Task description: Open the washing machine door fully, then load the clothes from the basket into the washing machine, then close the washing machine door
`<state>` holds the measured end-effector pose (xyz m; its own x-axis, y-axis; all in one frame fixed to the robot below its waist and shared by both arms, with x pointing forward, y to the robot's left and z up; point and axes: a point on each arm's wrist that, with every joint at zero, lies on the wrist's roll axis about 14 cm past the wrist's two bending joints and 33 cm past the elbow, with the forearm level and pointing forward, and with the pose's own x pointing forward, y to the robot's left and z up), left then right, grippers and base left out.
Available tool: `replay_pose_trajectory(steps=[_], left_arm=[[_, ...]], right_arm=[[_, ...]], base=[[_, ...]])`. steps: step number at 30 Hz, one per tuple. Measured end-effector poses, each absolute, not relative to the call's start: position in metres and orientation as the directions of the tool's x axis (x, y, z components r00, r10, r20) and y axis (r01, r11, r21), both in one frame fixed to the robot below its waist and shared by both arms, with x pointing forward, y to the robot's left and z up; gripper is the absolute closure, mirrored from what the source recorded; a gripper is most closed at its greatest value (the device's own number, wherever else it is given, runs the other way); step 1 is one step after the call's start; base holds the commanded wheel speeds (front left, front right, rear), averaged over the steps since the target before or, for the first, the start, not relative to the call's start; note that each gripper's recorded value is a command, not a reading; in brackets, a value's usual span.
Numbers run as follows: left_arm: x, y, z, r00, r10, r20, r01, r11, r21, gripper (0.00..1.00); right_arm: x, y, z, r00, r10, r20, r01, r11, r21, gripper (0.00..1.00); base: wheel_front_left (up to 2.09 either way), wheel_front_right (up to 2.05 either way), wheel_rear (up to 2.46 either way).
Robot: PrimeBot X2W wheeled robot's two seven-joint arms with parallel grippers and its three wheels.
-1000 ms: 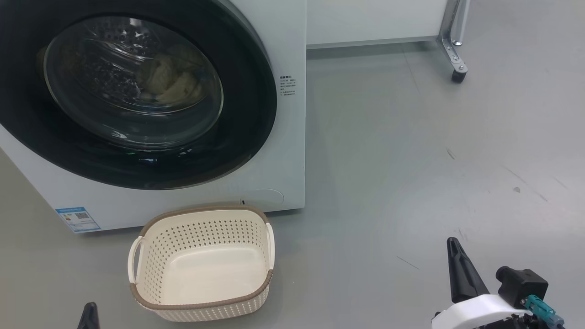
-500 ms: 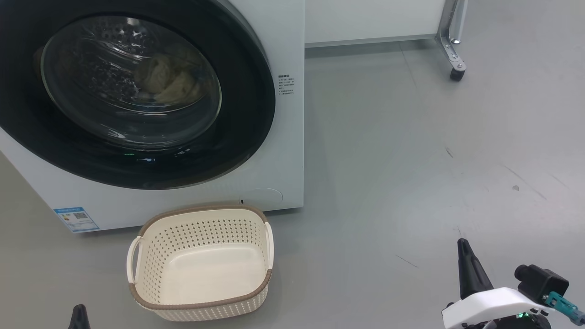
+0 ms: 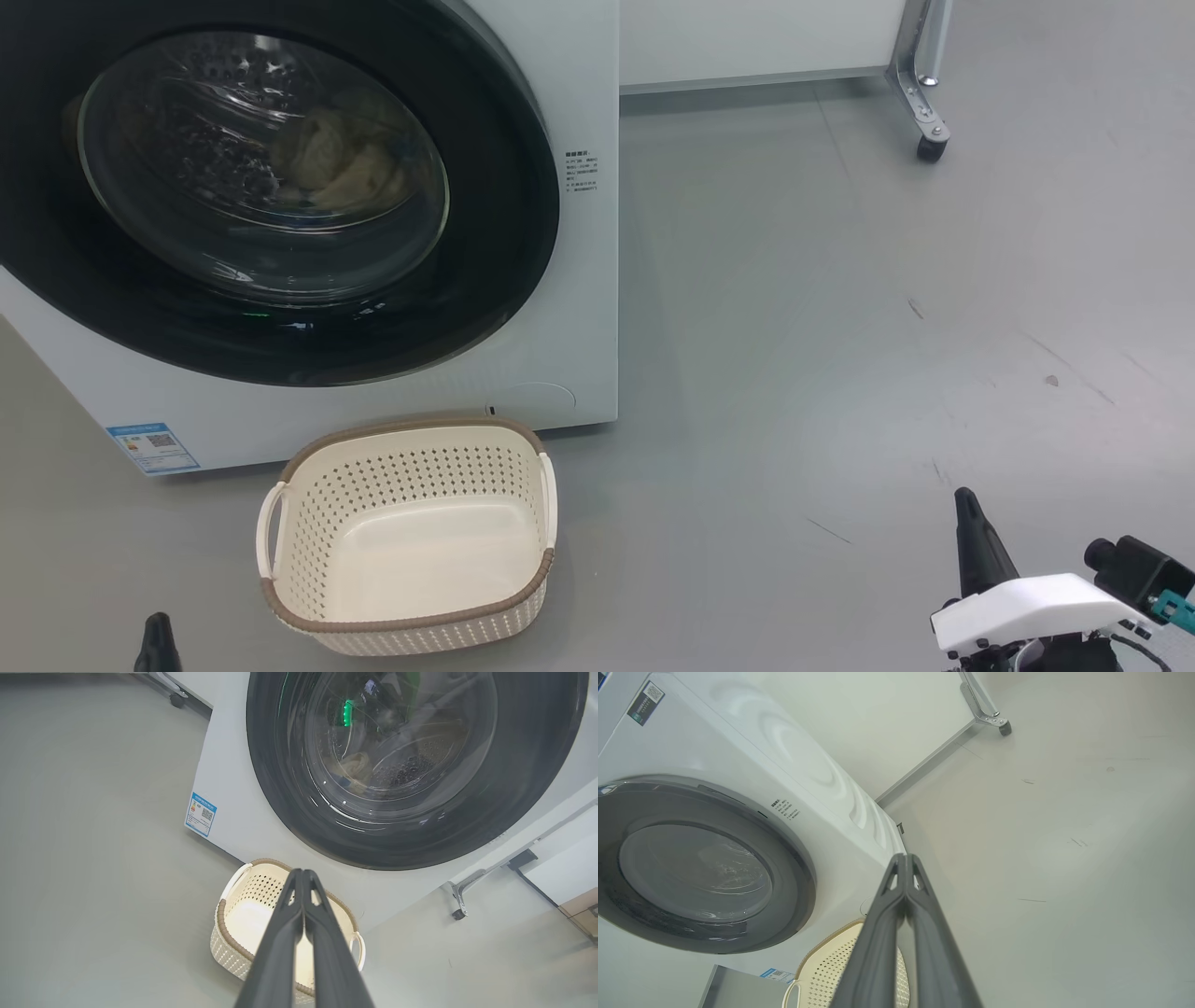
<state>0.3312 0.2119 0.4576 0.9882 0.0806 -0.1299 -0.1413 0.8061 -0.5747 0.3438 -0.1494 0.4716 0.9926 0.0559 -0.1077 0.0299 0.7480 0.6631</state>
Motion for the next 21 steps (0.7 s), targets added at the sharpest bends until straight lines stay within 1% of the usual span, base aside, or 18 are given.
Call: replay_pose_trajectory(steps=[14,21], left_arm=[[0.341,0.21,0.459,0.987,0.076,-0.14,-0.154,0.677,-0.72,1.0],[0.346,0.207,0.46,0.987,0.064,-0.146,-0.155,0.588,-0.794,1.0]], right_arm=[[0.35,-0.162,0.469,0.991,0.034,-0.132,0.083,0.622,0.779,1.0],[0.354,-0.169,0.468,0.989,0.028,-0.144,0.106,0.54,0.835,1.0]], base=[[0.0,0.0,0.0],[0.0,0.0,0.0]])
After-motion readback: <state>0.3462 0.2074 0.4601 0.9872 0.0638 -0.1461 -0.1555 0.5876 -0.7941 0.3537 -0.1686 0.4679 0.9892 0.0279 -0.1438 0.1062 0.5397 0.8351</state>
